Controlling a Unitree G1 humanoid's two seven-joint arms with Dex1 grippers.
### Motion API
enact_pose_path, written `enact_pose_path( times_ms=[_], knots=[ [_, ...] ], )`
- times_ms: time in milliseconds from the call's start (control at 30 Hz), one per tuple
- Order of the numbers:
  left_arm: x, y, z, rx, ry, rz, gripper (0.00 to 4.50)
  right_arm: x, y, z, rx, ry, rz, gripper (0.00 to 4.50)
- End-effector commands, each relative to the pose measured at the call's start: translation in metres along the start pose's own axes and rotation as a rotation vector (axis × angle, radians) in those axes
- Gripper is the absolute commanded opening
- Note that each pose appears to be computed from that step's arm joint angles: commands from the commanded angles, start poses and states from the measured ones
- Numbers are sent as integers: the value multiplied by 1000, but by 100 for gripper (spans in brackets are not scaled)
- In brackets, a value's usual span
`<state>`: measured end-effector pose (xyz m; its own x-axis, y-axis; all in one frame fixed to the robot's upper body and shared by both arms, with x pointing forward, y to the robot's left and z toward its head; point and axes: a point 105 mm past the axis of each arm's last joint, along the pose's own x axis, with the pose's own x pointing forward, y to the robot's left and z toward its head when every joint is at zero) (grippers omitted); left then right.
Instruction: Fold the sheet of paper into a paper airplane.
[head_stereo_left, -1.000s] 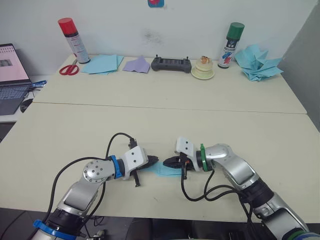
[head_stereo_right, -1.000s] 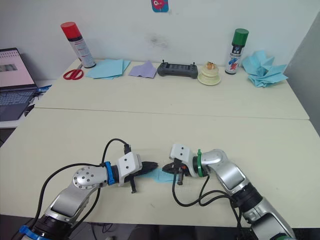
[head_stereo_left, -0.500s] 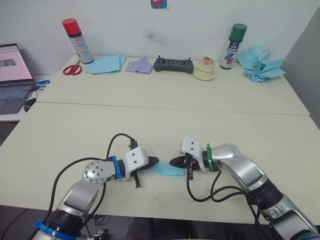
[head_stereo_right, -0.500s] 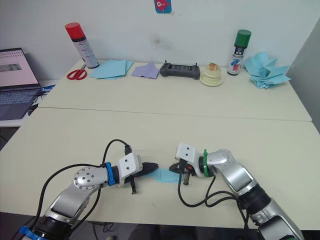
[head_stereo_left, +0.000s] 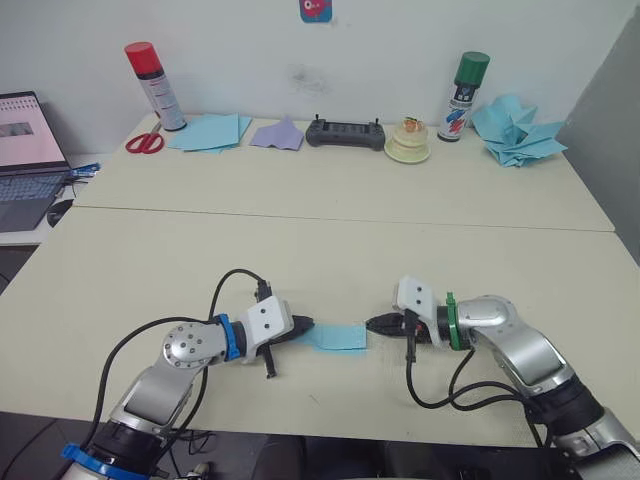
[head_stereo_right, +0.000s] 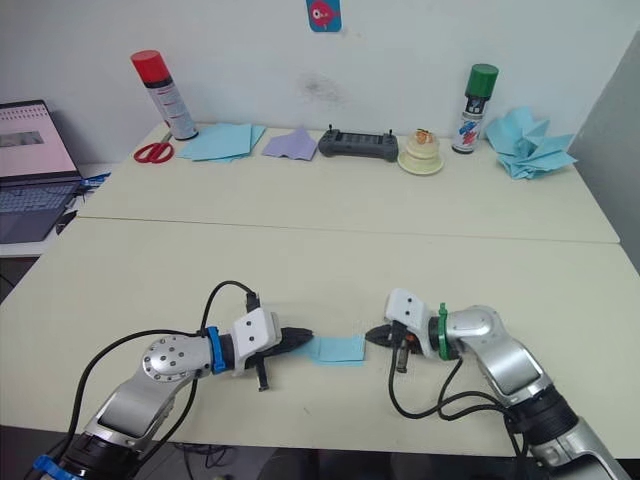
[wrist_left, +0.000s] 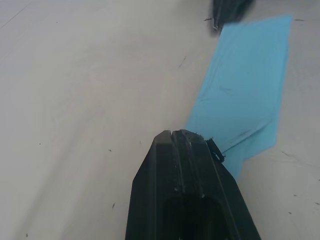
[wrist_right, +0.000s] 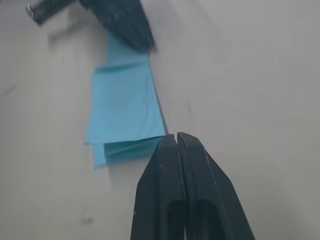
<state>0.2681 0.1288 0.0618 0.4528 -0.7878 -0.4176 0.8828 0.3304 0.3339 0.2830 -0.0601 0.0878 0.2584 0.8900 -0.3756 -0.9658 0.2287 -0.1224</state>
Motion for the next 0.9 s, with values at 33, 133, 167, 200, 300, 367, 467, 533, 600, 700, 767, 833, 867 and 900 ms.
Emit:
enact_pose_path(
  times_ms=[33,133,167,200,300,367,467,533,600,700,767,833,867,900],
  knots=[
    [1,-11,-20,-37,77,-44,0,4,2,21,-40,-62,20,3],
    [1,-11,-19,-32,77,-46,0,14,12,12,-46,-18,75,3],
    [1,-11,-19,-31,77,-45,0,16,14,9,-45,-1,85,3],
    [0,-10,-18,-31,76,-43,0,18,16,5,-46,20,96,3],
    [-2,-10,-19,-31,79,-38,0,20,20,-6,-58,75,122,3],
    [-4,-8,-17,-38,71,-29,0,21,22,-15,-50,107,130,3],
    [-5,0,-3,-103,-8,-2,0,23,21,-24,-34,142,122,3],
    [-7,4,10,-166,-70,-5,0,24,19,-26,-21,148,109,3],
    [-8,6,21,-223,-115,-19,0,24,17,-27,-23,153,102,3],
    [-5,4,25,-229,-118,-40,0,24,16,-26,-27,153,102,3],
    [1,0,24,-227,-106,-58,0,24,14,-26,-24,151,94,3],
    [8,-4,19,-220,-75,-68,0,24,14,-26,-21,150,91,3],
    [11,-3,14,-216,-49,-52,0,23,15,-26,-20,150,90,3],
    [12,-4,9,-216,-26,-44,0,23,16,-26,-19,151,91,3]
  ],
)
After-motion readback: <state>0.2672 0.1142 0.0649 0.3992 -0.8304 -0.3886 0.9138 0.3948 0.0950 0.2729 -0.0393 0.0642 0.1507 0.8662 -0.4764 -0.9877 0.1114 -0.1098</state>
